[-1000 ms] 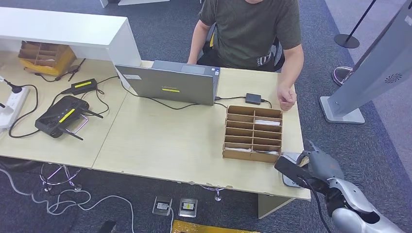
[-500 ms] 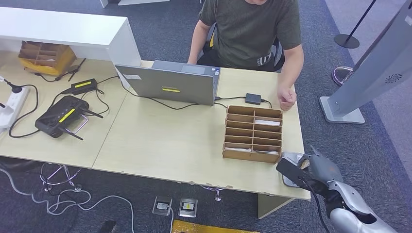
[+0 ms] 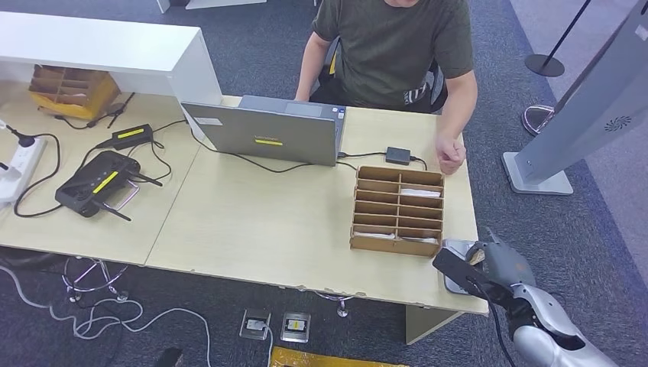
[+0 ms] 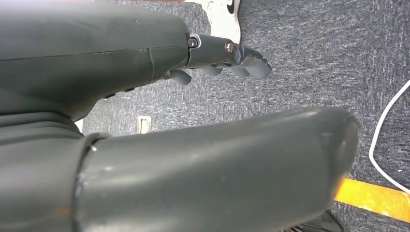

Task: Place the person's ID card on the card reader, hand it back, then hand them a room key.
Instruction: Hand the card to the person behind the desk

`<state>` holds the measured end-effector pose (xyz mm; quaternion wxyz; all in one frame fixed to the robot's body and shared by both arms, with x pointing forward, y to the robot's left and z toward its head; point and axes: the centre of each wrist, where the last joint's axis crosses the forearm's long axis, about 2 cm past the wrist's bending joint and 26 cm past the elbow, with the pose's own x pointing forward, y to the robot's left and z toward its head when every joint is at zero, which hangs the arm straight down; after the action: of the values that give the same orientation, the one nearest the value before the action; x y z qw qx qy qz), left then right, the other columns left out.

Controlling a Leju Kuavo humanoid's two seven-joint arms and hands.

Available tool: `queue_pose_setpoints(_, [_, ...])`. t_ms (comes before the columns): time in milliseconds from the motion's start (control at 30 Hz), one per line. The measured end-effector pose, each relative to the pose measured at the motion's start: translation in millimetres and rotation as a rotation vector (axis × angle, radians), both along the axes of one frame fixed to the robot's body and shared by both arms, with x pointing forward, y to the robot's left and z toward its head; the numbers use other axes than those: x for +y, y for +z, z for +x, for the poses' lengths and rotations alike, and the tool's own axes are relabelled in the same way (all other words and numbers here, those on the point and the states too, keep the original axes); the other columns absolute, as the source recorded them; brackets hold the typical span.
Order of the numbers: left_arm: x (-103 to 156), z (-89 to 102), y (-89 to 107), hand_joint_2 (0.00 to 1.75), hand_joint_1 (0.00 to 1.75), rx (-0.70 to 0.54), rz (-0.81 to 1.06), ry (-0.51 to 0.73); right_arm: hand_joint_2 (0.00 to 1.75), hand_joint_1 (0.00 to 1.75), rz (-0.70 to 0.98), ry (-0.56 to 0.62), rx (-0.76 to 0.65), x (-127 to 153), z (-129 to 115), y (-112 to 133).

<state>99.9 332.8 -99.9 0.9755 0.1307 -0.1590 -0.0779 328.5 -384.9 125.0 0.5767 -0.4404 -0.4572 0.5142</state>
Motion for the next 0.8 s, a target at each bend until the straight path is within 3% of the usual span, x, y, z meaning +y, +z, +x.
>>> queue_pose_setpoints(200, [-1,-1.2,-0.3,0.0,0.0,0.002,-0.002,0.005,1.75,1.75,-0.012,-0.007,-0.016,4,2,2])
queue_pose_setpoints(333, [0,-2.5,-0.6,0.0,0.0,0.005,-0.001,0.005,1.75,1.75,-0.025,-0.023,-0.05,7,7,17])
queue_pose_setpoints(633, [0,-2.4,-0.5,0.0,0.0,0.005,0.0,-0.003,1.75,1.75,-0.046,-0.048,-0.242,0,23,100])
queue_pose_setpoints(800, [0,-1.7,-0.4,0.0,0.0,0.004,-0.004,-0.007,1.75,1.75,-0.046,-0.044,-0.367,-3,29,158])
